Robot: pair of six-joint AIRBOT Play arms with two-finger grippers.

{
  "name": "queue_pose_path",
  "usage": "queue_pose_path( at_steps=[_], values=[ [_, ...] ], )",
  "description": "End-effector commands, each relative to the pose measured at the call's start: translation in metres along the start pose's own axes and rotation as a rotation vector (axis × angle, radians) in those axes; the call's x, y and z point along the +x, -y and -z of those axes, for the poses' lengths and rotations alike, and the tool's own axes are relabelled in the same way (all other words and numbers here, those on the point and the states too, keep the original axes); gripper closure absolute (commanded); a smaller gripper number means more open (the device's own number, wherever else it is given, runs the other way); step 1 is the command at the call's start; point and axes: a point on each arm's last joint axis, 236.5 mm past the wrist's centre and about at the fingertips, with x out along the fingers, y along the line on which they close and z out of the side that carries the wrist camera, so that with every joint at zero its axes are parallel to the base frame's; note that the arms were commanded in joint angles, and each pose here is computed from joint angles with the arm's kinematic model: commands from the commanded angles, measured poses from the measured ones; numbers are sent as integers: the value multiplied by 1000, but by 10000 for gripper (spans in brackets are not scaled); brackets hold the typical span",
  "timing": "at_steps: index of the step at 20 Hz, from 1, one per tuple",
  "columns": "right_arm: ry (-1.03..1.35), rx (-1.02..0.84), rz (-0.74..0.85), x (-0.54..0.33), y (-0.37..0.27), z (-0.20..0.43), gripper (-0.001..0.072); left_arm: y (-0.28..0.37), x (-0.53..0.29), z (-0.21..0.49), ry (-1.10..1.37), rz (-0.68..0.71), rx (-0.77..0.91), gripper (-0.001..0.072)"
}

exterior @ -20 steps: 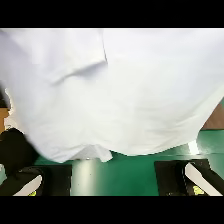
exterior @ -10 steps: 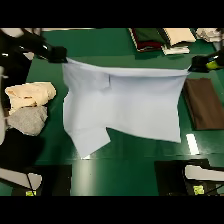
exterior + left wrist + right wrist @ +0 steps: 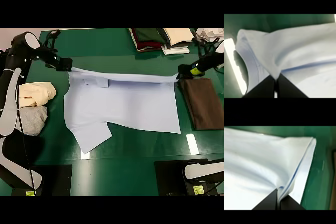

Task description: Fold the shirts.

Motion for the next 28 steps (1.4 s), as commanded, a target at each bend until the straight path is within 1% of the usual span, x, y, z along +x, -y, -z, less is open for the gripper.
queue_pose_path(
  at_steps=[1,4,5,6,7,8,11,13,16,18,20,22,23,24,28],
  values=[
    [-35,26,3,20,2,32,700,-6,19,34,-114,7,6,685],
    [-27,48,10,33,5,49,698,-11,42,72,-213,12,-30,683],
    [-17,52,10,34,5,51,690,-12,48,83,-244,12,-50,598],
    [-12,57,4,35,4,51,548,-13,51,91,-264,10,-65,274],
    [-6,64,-11,34,0,50,301,-16,52,95,-278,0,-78,162],
    [5,73,-31,32,-5,47,233,-17,49,96,-282,-10,-94,168],
    [26,65,-44,10,-12,49,242,-15,12,89,-251,-43,-88,168],
    [25,40,-42,-13,-20,58,241,-13,-17,102,-250,-71,-73,168],
    [91,4,-44,-49,-35,59,242,-7,-35,162,-267,-86,-136,168],
    [152,-22,-39,-69,-44,55,242,-1,-35,226,-295,-84,-204,167],
    [197,-43,-38,-82,-52,52,243,12,-31,280,-319,-41,-264,167],
    [209,-62,-43,-86,-59,52,247,31,-25,311,-299,32,-334,168],
    [202,-71,-47,-85,-63,54,262,39,-21,316,-279,67,-369,168],
    [195,-80,-51,-83,-66,55,262,45,-17,317,-261,95,-390,168],
    [186,-112,-65,-80,-80,57,263,66,-2,309,-187,151,-376,168]
  ],
)
